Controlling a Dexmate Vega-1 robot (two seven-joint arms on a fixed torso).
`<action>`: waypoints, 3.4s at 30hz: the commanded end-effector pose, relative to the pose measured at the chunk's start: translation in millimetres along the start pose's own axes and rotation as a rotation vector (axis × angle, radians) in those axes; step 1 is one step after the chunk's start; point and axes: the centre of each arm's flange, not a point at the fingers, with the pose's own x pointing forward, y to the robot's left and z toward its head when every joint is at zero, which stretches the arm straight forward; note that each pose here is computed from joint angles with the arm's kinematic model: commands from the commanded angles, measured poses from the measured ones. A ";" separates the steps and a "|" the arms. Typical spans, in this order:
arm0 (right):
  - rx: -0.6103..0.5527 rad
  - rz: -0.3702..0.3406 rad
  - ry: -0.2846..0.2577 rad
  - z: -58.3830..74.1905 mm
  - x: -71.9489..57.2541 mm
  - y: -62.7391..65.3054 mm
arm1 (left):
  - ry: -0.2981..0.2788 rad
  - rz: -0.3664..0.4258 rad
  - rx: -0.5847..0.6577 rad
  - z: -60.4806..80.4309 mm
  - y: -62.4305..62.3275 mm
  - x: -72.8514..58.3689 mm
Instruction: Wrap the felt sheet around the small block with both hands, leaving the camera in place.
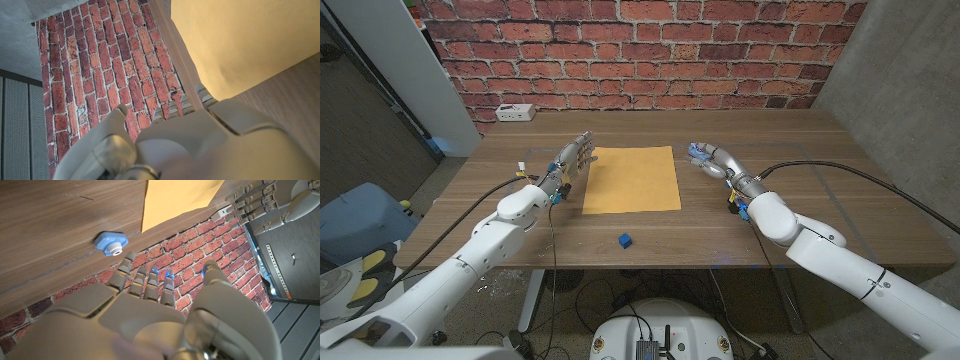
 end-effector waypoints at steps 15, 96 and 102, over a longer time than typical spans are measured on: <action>-0.186 0.068 -0.085 49.0 -13.1 24.6 | 0.004 -0.016 -0.003 0.4 10.4 -2.2; -0.320 0.335 -0.093 95.2 -55.2 137.3 | 0.064 -0.112 0.028 -0.3 24.6 8.2; -0.376 0.337 -0.067 99.3 -61.0 143.8 | 0.066 -0.119 0.030 -1.2 22.8 7.1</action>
